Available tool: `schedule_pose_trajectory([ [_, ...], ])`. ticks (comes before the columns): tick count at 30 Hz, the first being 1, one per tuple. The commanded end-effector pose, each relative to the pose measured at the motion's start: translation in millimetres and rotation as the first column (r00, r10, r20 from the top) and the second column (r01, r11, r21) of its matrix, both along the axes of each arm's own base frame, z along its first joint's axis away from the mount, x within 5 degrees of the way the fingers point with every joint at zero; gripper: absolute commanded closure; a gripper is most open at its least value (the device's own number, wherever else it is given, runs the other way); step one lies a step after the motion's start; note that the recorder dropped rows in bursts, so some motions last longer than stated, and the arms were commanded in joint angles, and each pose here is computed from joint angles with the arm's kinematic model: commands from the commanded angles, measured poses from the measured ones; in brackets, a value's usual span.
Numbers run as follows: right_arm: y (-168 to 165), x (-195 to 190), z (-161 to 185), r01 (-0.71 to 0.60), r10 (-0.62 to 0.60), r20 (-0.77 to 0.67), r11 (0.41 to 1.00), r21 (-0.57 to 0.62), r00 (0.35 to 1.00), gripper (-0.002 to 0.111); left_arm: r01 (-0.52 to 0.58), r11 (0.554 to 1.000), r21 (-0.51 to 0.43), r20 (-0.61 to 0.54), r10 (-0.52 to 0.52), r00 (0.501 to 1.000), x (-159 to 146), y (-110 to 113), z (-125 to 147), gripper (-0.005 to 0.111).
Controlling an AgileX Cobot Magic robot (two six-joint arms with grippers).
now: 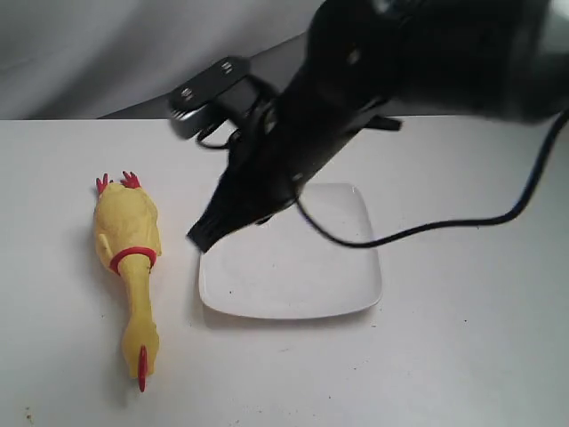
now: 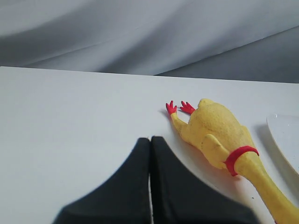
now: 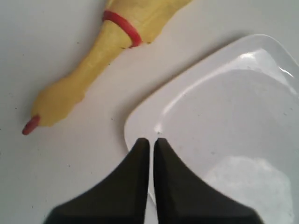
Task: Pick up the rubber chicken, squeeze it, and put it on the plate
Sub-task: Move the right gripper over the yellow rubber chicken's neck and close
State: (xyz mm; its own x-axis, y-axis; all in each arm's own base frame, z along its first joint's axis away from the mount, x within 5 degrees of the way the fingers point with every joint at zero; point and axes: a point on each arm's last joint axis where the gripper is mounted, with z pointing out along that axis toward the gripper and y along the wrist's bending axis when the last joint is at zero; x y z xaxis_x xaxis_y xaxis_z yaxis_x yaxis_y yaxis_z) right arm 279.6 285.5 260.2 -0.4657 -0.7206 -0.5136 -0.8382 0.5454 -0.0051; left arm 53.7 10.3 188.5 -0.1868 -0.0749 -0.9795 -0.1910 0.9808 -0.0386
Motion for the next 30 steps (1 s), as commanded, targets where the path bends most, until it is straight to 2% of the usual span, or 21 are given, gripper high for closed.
schedule_pose_trajectory([
  [1,38.9,-17.3,-26.1,-0.041,0.043,0.079,0.999,-0.027,0.996,0.083,-0.005,1.0,-0.002,0.005,0.005,1.0,0.1,0.3,-0.7,0.107],
  [4,51.1,-16.8,-31.6,-0.007,0.009,0.043,0.999,-0.039,0.999,0.057,-0.005,1.0,-0.002,0.005,0.005,1.0,0.1,0.3,-0.7,0.107],
  [6,58.0,-12.2,-27.9,0.022,-0.022,0.001,0.998,-0.053,1.0,0.05,-0.005,1.0,-0.002,0.005,0.005,1.0,0.1,0.3,-0.7,0.107],
  [11,80.1,-7.7,-24.6,0.035,-0.038,-0.093,0.999,-0.03,0.995,0.052,-0.005,1.0,-0.002,0.005,0.005,1.0,0.1,0.3,-0.7,0.107],
  [19,115.3,-10.7,-78.3,-0.014,0.003,-0.13,0.997,-0.079,0.992,0.052,-0.005,1.0,-0.002,0.005,0.005,1.0,0.1,0.3,-0.7,0.107],
  [30,128.6,-0.9,-109.4,0.034,-0.034,-0.097,0.999,-0.003,0.995,0.052,-0.005,1.0,-0.002,0.005,0.005,1.0,0.1,0.3,-0.7,0.107],
])
